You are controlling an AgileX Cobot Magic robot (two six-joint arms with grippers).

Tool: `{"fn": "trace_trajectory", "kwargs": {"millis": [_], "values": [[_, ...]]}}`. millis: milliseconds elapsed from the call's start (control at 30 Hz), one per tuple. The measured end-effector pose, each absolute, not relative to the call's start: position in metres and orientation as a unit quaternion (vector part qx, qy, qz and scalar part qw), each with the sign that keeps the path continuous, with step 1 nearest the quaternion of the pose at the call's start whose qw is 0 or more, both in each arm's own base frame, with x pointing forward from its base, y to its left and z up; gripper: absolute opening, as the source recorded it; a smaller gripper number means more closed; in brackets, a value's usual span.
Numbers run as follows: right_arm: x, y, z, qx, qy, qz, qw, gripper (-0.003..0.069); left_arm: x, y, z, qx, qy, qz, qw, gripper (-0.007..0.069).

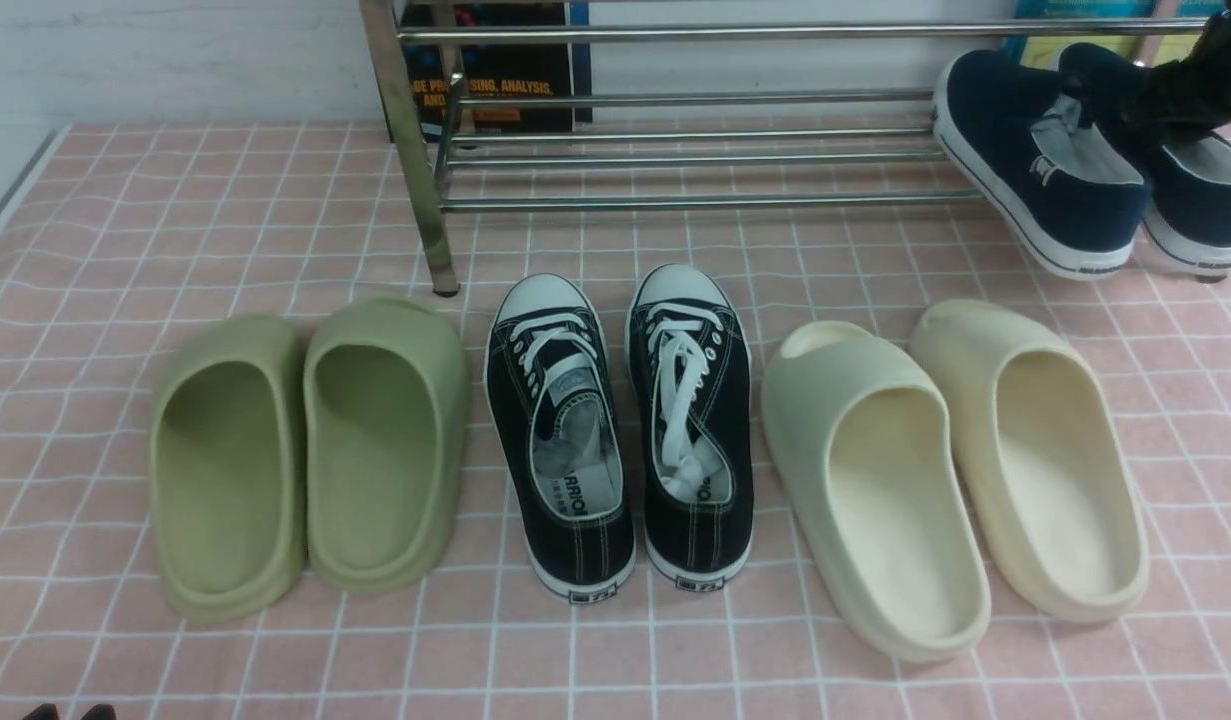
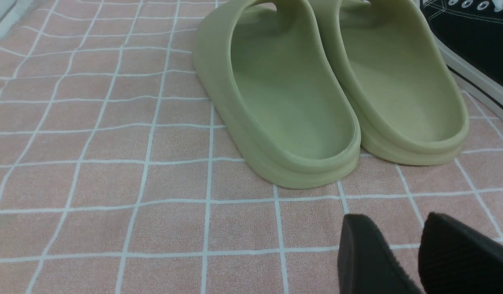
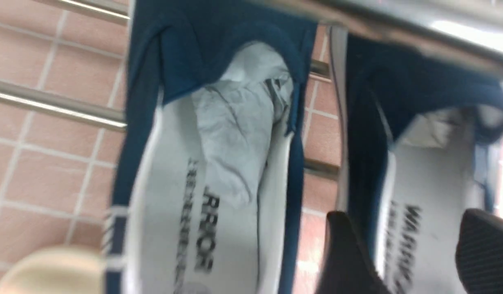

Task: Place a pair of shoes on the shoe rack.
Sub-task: Use the right arm to put a shoe into the shoe rack

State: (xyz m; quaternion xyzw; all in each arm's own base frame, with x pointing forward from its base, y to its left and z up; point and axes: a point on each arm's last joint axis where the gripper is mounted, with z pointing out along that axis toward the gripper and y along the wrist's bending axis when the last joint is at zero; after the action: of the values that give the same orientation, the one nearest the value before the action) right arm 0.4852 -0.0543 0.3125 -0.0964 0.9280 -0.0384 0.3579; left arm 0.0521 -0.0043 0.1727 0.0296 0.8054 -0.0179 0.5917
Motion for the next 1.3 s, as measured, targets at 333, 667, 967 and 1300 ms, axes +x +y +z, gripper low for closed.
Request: {"fn": "trace_trajectory", "kwargs": {"millis": [333,667,967,1300], "values": [[0.424,-0.09,0.345,-0.029,0.959,-0.023,0.28,0.0076,0.052,-0.004,0.173,0.03,0.805,-0.018,0.592,0.0239],[0.421,-0.081,0.243,0.005,0.988,0.064,0.144,-0.0017,0.052,-0.004,0.173,0.03,0.805,-0.018,0.592,0.0239],[0.447,-0.029,0.241,-0.053,0.967,0.085,0.236,-0.001,0.052,-0.004,0.173,0.03,0.805,-0.018,0.592,0.0239],[0.449,-0.024,0.246,-0.049,0.959,0.093,0.262,-0.0004,0.052,-0.004,0.173,0.03,0.805,-0.018,0.592,0.0239]]}}
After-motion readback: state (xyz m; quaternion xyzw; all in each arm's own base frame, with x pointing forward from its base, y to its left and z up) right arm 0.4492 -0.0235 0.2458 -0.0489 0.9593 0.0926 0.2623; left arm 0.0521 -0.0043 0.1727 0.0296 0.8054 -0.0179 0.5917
